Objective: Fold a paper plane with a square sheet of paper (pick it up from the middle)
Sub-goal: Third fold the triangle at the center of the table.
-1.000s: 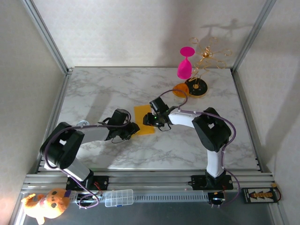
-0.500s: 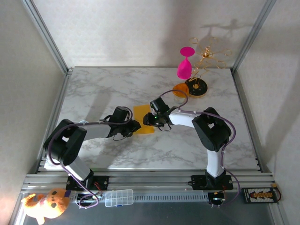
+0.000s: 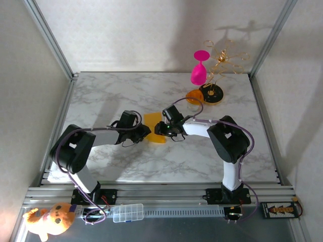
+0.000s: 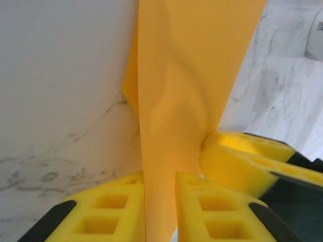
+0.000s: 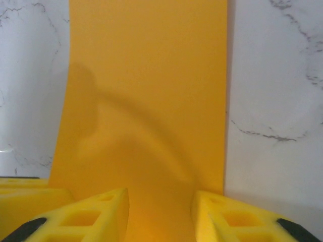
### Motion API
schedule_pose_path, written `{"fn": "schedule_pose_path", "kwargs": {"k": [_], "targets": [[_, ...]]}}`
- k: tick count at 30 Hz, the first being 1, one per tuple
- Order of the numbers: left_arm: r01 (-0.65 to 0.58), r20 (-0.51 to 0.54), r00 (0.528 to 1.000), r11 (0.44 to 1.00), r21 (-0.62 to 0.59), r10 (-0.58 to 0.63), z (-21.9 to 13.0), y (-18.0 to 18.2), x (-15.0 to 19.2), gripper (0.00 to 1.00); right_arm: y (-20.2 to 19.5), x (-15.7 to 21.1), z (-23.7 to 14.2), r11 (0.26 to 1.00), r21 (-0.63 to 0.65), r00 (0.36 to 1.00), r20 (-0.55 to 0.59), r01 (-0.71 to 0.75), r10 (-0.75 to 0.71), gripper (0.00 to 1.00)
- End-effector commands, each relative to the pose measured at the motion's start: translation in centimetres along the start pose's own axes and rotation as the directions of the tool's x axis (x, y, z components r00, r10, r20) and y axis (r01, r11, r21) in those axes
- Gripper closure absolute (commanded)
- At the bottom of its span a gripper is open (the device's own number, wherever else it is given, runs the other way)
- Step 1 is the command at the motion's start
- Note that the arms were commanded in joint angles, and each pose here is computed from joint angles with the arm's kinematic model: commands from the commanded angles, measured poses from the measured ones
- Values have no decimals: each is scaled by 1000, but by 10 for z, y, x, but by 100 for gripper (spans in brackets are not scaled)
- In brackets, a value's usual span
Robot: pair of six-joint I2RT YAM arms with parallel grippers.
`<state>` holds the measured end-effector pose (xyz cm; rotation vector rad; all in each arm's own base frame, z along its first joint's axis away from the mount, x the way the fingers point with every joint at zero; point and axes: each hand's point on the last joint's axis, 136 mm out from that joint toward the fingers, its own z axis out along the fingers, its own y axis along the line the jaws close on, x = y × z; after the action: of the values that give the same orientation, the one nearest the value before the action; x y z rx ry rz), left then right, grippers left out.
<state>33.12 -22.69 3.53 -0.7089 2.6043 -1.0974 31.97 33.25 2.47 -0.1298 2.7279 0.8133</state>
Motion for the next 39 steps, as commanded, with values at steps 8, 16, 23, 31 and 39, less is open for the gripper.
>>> {"fn": "schedule_pose_path", "kwargs": {"k": [8, 16, 23, 31, 39], "targets": [[-19, 7, 1000, 1000, -12, 19, 5, -1, -13, 93, -27, 25, 2, 997, 72, 997, -74, -6, 11, 60], [21, 9, 1000, 1000, 22, -21, -2, -9, -11, 100, 22, -29, -46, 977, -30, 965, 163, 211, -203, 42], [60, 9, 998, 997, 55, -61, -7, -17, -8, 100, 35, -31, -81, 822, 91, 761, 332, 561, -557, 27], [72, 5, 997, 996, 45, -72, -6, -17, -6, 100, 60, 17, -70, 526, 164, 432, 398, 835, -809, 29], [65, 0, 998, 997, 36, -65, -3, -17, -4, 100, 67, 39, -40, 458, 196, 363, 380, 867, -851, 30]]}}
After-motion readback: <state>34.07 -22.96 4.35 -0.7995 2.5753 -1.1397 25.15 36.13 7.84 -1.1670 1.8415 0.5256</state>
